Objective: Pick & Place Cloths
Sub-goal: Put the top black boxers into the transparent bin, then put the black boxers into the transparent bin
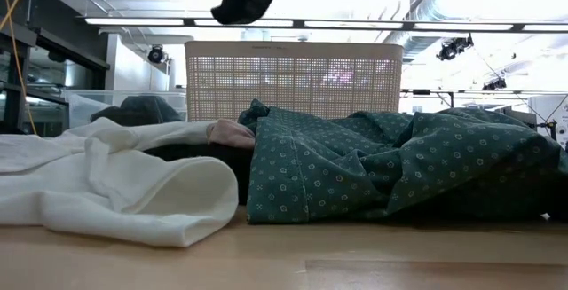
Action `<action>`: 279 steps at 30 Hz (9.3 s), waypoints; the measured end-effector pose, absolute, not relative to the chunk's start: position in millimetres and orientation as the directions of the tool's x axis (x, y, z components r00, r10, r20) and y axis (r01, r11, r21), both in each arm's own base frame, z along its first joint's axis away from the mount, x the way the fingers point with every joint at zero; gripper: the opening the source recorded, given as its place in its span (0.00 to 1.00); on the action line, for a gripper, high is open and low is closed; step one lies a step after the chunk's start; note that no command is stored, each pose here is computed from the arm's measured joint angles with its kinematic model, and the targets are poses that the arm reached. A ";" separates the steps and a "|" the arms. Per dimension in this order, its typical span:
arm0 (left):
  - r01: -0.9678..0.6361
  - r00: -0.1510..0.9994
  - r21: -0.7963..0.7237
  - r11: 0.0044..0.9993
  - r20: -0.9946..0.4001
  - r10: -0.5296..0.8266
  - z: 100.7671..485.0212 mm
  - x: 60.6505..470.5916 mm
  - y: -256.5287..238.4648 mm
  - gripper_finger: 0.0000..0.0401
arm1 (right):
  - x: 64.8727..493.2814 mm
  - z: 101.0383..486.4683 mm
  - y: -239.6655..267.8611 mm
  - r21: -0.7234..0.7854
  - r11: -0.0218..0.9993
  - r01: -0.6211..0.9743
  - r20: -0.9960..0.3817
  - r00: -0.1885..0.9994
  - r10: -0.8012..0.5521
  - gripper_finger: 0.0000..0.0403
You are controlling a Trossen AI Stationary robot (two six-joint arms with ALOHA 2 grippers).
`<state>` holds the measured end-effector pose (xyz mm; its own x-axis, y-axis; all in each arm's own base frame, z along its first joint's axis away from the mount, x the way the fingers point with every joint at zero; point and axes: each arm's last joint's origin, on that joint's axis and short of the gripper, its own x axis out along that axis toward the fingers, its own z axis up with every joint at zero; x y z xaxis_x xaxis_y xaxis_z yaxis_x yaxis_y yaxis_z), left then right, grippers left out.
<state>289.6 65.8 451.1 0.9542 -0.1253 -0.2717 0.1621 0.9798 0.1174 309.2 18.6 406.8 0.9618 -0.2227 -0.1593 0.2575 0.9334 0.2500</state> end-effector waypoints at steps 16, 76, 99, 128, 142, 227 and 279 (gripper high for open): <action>0.229 0.940 0.041 0.973 -0.268 -0.210 450.9 289.1 63.5 0.82 | 312.3 423.5 5.5 0.284 0.943 0.174 0.015 0.982 -0.186 0.05; -0.564 0.274 0.497 0.659 -0.640 0.718 422.7 171.6 93.2 0.09 | 254.8 433.8 3.2 0.338 0.909 0.245 -0.171 0.966 -0.196 0.70; -0.631 0.258 0.233 0.740 -0.837 0.483 299.6 144.2 179.3 0.09 | 254.6 431.5 3.2 0.376 0.890 0.257 -0.192 0.961 -0.197 0.70; -0.845 0.319 -0.043 0.532 -0.840 0.439 259.2 143.7 176.6 0.49 | 254.0 428.7 2.2 0.395 0.868 0.301 -0.217 0.949 -0.230 0.70; -0.893 0.301 -0.100 0.438 -0.858 0.417 334.7 133.0 163.5 0.65 | 253.6 426.4 2.2 0.407 0.858 0.313 -0.240 0.943 -0.231 0.70; -0.913 0.263 -0.091 0.399 -0.877 0.402 284.3 154.4 190.9 0.40 | 253.6 426.2 2.6 0.412 0.859 0.304 -0.242 0.945 -0.219 0.70; -0.650 0.686 -0.277 0.708 -0.614 0.390 394.6 98.6 107.1 0.57 | 236.7 292.0 165.3 0.238 0.546 0.803 -0.967 0.145 0.208 0.70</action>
